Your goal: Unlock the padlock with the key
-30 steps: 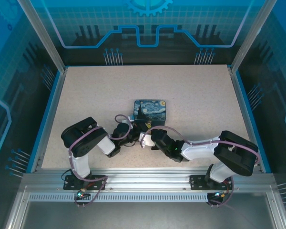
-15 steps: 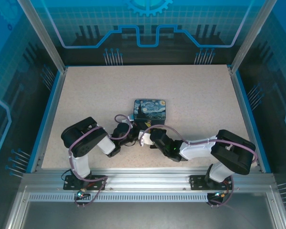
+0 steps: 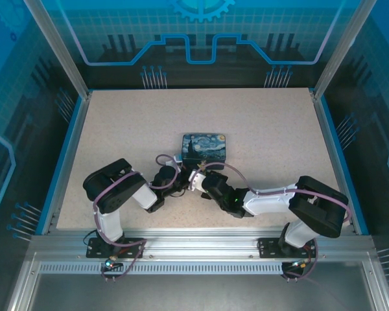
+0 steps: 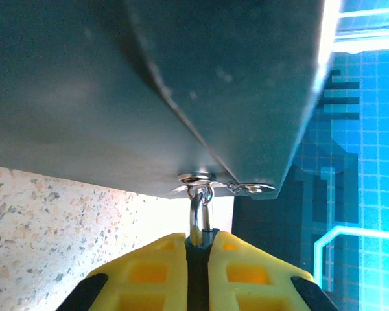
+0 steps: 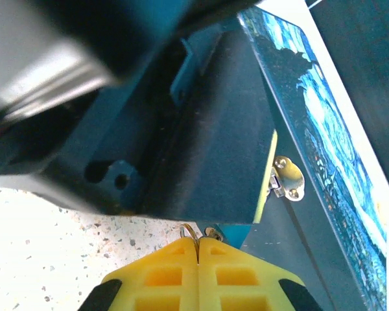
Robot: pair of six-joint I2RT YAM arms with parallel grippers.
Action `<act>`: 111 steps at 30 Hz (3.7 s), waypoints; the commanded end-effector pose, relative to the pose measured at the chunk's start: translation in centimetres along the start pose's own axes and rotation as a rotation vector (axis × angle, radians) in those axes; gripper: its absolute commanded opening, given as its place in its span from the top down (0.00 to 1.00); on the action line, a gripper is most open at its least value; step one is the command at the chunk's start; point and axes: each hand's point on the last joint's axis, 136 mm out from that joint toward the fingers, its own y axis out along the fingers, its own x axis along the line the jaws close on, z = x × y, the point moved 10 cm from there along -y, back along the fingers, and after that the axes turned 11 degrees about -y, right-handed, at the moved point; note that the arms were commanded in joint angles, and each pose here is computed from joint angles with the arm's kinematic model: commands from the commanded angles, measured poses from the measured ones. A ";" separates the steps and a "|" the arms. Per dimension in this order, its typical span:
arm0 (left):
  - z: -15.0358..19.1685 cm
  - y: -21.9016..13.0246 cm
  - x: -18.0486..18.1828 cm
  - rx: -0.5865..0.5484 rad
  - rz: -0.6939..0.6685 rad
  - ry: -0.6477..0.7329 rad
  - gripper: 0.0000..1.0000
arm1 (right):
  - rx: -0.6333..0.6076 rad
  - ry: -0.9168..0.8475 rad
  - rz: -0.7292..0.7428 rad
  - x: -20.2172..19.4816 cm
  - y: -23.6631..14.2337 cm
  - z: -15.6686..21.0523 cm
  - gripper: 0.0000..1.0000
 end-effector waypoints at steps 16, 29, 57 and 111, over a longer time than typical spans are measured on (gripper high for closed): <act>0.6 0.0 -0.4 0.036 0.027 0.018 0.90 | -0.068 0.380 0.040 -0.7 -0.3 1.2 1.00; 0.4 -2.1 0.7 -0.030 -0.111 0.088 0.60 | -0.059 0.518 -0.020 1.2 0.4 2.3 1.00; -1.4 -10.7 -6.3 -0.259 -0.280 0.520 0.31 | -0.124 1.298 -0.416 -0.5 -0.5 6.9 1.00; -8.0 -2.7 -5.4 0.075 -0.375 0.506 0.21 | -0.136 1.217 -0.638 -4.8 1.9 6.1 0.21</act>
